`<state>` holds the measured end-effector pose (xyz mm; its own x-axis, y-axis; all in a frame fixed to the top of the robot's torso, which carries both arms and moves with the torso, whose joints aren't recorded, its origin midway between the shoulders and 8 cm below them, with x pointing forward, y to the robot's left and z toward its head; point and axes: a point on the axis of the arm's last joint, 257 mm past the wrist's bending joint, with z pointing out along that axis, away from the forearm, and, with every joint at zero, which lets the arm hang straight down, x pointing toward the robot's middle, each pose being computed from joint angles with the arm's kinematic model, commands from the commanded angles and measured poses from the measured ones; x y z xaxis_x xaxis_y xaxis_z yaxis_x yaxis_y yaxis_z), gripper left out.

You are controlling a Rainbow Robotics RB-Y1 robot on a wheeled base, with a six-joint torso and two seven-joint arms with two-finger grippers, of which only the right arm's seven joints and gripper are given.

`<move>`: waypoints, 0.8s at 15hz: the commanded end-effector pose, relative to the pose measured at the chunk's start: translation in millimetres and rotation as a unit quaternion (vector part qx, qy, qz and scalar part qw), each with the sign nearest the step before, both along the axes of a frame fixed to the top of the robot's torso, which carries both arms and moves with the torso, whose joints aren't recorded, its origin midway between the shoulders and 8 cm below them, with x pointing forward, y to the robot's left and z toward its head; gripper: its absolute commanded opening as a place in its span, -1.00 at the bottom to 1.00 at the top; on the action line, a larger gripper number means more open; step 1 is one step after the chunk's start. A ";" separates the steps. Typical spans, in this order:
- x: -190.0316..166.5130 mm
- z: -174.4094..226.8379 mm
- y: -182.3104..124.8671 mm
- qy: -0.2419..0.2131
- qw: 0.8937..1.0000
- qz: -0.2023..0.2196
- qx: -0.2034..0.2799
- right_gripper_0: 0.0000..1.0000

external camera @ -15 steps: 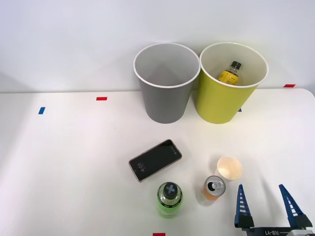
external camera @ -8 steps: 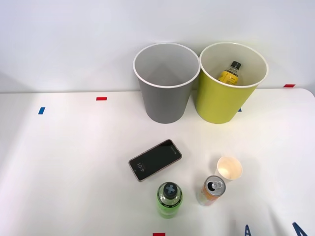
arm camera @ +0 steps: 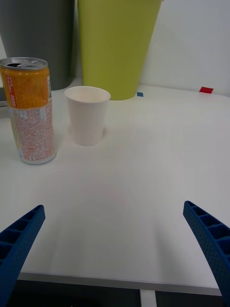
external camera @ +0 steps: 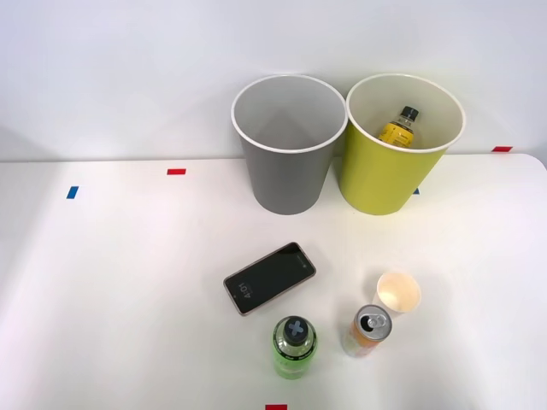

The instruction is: Put cans in the gray bin, plastic bottles in the light green bin

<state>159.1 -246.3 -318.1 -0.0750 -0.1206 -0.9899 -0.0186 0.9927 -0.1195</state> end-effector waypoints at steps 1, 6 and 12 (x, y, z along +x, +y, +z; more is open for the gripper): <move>-0.2 -1.1 2.8 0.001 1.000 0.001 -0.002 1.00; -0.2 -1.1 2.8 0.001 1.000 0.001 -0.002 1.00; -0.2 -1.1 2.8 0.001 1.000 0.001 -0.002 1.00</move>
